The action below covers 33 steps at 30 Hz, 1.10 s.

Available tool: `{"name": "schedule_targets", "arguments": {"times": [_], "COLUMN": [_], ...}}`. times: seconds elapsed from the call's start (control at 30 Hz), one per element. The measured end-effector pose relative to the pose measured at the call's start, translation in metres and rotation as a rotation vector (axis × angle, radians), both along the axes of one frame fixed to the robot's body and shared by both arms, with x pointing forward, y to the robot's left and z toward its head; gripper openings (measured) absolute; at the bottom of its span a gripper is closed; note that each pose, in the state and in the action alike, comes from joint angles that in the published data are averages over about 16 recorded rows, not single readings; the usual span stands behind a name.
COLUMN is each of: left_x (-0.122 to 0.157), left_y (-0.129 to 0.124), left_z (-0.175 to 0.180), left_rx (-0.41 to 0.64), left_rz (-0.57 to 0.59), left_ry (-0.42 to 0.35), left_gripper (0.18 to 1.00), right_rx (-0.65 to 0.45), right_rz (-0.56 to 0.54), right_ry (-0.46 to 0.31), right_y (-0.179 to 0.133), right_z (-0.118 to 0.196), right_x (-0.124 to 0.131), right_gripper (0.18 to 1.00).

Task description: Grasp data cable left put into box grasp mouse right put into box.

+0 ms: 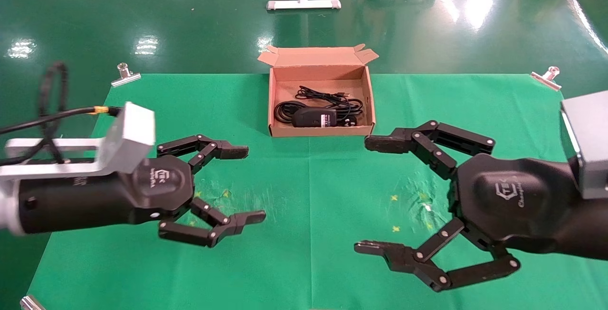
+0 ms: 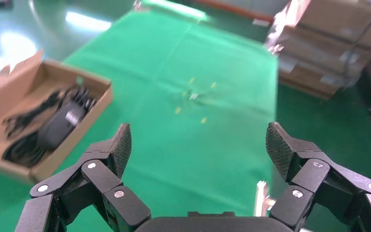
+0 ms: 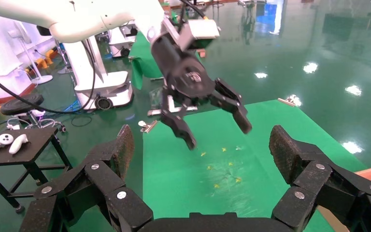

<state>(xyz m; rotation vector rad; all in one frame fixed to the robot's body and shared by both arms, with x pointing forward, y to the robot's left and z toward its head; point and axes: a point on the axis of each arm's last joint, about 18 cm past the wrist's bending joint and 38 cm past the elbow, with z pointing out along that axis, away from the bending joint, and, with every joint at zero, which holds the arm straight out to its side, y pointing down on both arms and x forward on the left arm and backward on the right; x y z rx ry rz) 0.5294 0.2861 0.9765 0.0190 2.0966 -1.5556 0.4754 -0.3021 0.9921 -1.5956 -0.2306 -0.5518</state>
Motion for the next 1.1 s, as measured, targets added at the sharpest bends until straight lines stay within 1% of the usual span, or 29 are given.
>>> {"name": "schedule_targets", "arguments": {"times": [0.33,0.53,0.77,1.1], "left_x": [-0.039,-0.055,-0.060,-0.057], "left_y": [0.009,0.014,0.016,0.015], "left_z": [0.011,0.016,0.018,0.016], "left_rx": [-0.118,-0.165,-0.182,-0.170], "left_rz": [-0.159,-0.216,-0.235,-0.222], "left_ry": [-0.076,-0.114,-0.128,-0.119], "left_gripper": [1.000,1.000,1.000,1.000], "right_rx": [0.000,0.000,0.001,0.001], "right_rz": [0.000,0.000,0.000,0.000], "right_ry": [0.000,0.000,0.000,0.000], "right_y": [0.000,0.000,0.000,0.000], "right_z": [0.000,0.000,0.000,0.000], "right_x": [0.000,0.000,0.000,0.000], "right_gripper": [1.001,1.001,1.001,1.001]}}
